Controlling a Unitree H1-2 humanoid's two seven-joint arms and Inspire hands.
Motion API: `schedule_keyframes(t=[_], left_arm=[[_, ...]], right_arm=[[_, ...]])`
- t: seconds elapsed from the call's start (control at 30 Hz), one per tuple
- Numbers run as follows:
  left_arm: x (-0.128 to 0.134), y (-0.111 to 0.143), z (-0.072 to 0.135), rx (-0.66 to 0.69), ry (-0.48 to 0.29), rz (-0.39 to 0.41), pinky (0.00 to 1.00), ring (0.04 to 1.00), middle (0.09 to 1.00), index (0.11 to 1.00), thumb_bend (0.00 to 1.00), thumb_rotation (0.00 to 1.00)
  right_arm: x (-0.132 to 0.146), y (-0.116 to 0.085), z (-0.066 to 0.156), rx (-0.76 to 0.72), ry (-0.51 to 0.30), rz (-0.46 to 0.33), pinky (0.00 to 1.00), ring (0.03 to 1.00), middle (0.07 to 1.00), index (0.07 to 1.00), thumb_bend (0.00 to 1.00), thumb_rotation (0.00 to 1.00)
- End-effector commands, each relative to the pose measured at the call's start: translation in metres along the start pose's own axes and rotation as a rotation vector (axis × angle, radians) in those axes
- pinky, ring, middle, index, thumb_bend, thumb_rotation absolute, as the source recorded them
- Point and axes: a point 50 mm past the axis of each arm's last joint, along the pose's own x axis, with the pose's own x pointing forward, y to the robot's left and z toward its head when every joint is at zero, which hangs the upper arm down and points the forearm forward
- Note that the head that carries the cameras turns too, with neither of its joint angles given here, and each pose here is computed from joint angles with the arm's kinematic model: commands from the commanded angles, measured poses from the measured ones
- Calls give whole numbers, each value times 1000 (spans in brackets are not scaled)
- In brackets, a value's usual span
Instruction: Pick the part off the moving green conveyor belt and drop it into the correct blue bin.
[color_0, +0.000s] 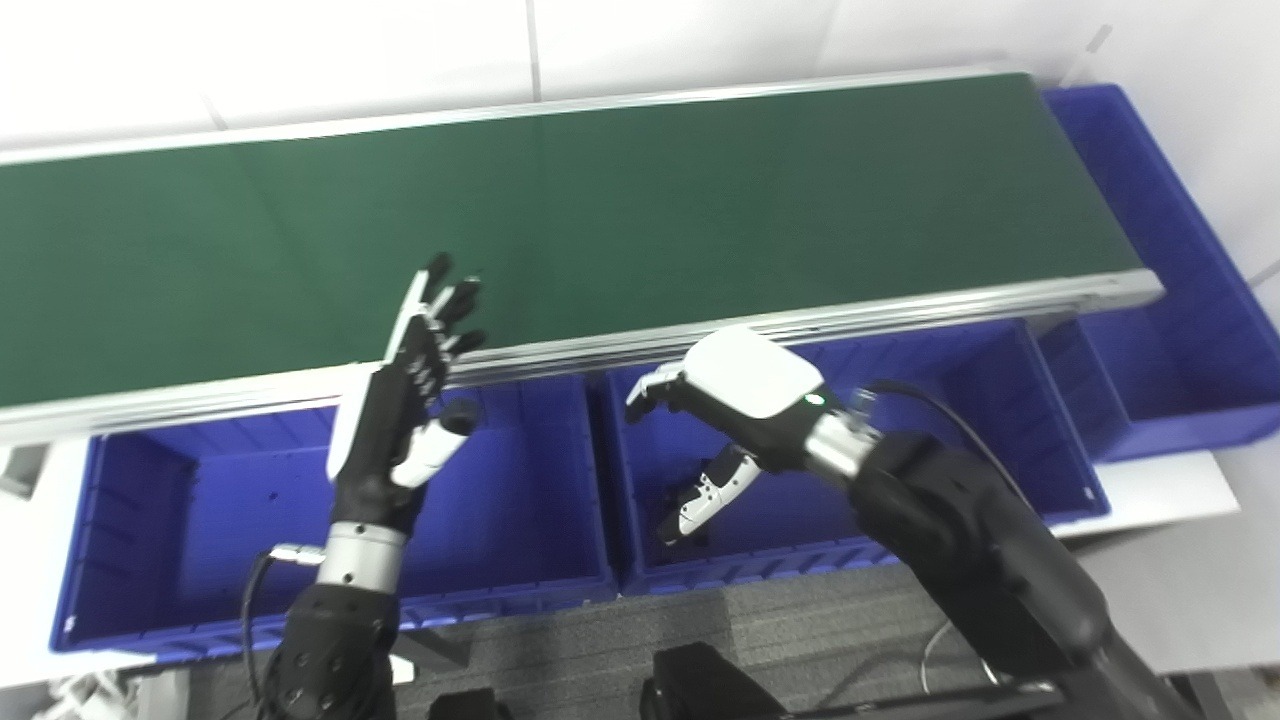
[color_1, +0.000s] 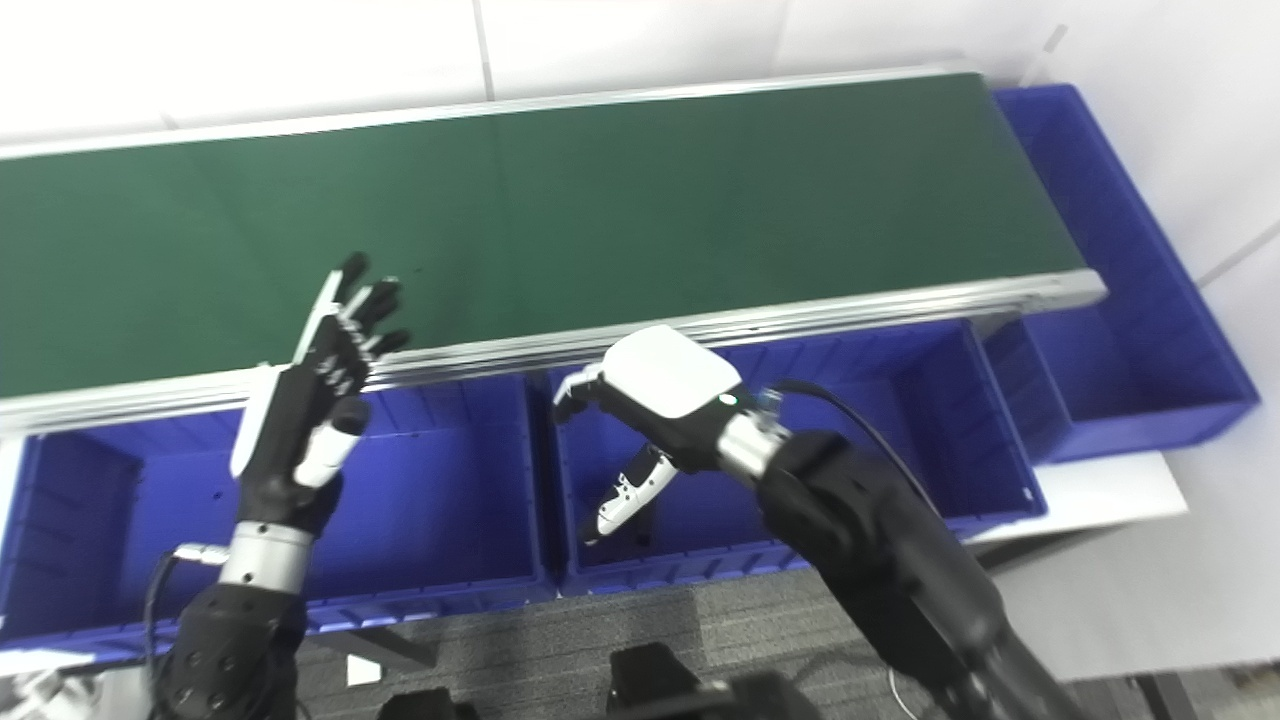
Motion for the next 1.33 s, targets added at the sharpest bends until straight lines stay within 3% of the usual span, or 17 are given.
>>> schedule_keyframes(t=[0.0,0.07,0.13,0.33,0.4,0.5,0.7,0.9,1.3], left_arm=[[6,-5,6,-4,-65,10,828,925,924,976,923,844],[7,-7,3,-5,-66,4,823,923,929,976,906,842],[7,-7,1,-8,-65,2,820,922,931,977,895,840],[1,-9,-14,-9,-60,-2,830,920,927,978,899,836],[-4,-10,-20,-12,-57,-4,842,924,929,977,903,831],[-11,-13,-28,-15,-51,-3,860,935,935,979,907,804],[-21,-11,-41,-20,-38,-1,872,942,941,976,916,783],[-27,-4,-54,-22,-26,-7,885,934,930,967,948,770],[-27,-3,-63,-25,-30,-14,892,938,933,974,967,780]], right_arm=[[-3,-15,23,104,-150,-161,421,521,607,661,790,517],[-3,-12,33,244,-212,-296,443,548,636,684,756,564],[-1,-7,39,377,-224,-404,464,574,672,708,736,614],[20,22,40,871,-79,-689,663,734,790,808,704,794],[26,36,30,957,-31,-742,718,771,834,847,684,833],[24,60,12,974,28,-798,724,799,864,864,632,889],[21,82,4,974,37,-858,689,764,844,846,596,863],[26,96,6,974,42,-838,669,752,831,840,622,890],[29,103,4,975,50,-803,624,723,794,797,694,826]])
